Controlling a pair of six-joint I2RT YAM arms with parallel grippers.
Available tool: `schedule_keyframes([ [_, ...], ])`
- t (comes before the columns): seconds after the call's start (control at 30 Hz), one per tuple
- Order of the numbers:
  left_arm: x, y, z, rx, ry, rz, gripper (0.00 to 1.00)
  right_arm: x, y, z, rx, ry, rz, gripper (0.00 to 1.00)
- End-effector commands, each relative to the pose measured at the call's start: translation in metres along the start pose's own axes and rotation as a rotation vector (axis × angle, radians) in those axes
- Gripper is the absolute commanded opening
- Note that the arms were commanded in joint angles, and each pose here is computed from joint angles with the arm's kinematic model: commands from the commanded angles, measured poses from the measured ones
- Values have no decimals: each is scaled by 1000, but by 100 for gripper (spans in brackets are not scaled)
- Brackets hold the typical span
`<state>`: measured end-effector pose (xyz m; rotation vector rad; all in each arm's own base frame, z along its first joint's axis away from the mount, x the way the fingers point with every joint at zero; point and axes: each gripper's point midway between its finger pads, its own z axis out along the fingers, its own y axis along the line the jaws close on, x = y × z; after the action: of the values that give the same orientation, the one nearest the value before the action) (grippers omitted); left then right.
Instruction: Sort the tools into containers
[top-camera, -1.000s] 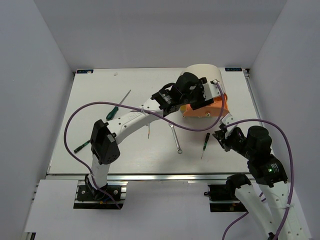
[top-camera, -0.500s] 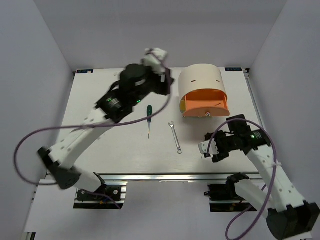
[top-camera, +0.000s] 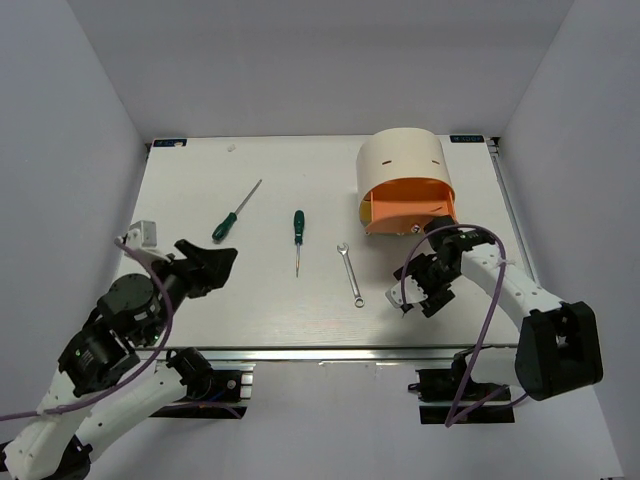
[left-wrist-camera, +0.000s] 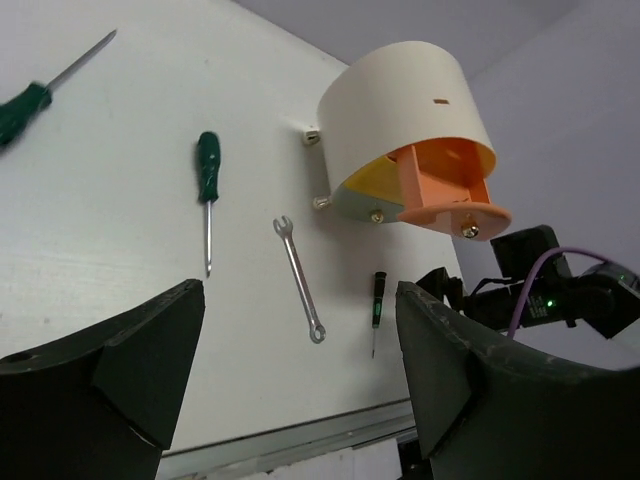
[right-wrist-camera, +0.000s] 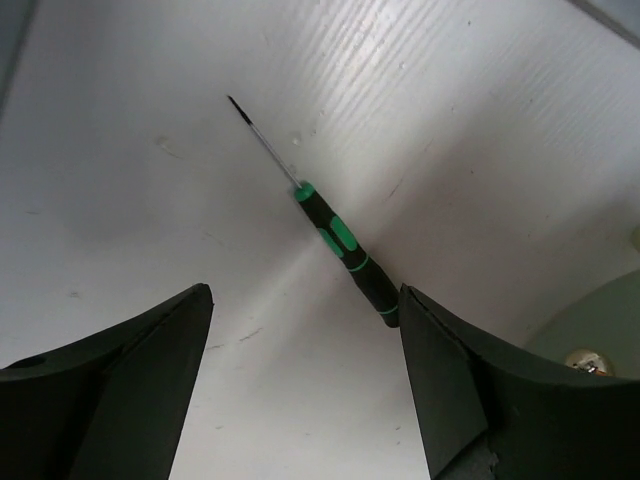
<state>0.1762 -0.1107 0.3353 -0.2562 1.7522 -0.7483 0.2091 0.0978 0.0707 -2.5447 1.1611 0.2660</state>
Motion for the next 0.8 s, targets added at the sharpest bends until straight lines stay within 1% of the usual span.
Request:
schedule_keyframes([
  [0.0,23,43,-10,-189,39,-119,87,18,-24,12,26,98,-327,80],
  [0.13,34,59,-17,-257,83,-115,88,18,-29,27,20,101,-329,80],
  [0.27,38,60,-15,-270,101,-104,88,19,-37,46,18,130,-329,77],
  [0.33,37,60,-15,-274,98,-103,88,20,-41,53,7,123,-308,75],
  [0.53,45,64,-9,-297,112,-91,89,29,-33,66,-99,129,-308,61],
  [0.57,47,65,-8,-298,115,-91,89,30,-30,67,-115,128,-304,56],
  [0.63,50,65,-5,-303,120,-88,89,28,-25,69,-141,111,-306,51],
  [0.67,51,65,-4,-302,122,-91,89,26,-17,70,-165,96,-299,47],
  [0.73,53,65,-1,-303,123,-91,89,21,-10,71,-172,80,-312,44],
  [0.77,54,66,0,-304,123,-94,89,17,1,74,-192,57,-311,40],
])
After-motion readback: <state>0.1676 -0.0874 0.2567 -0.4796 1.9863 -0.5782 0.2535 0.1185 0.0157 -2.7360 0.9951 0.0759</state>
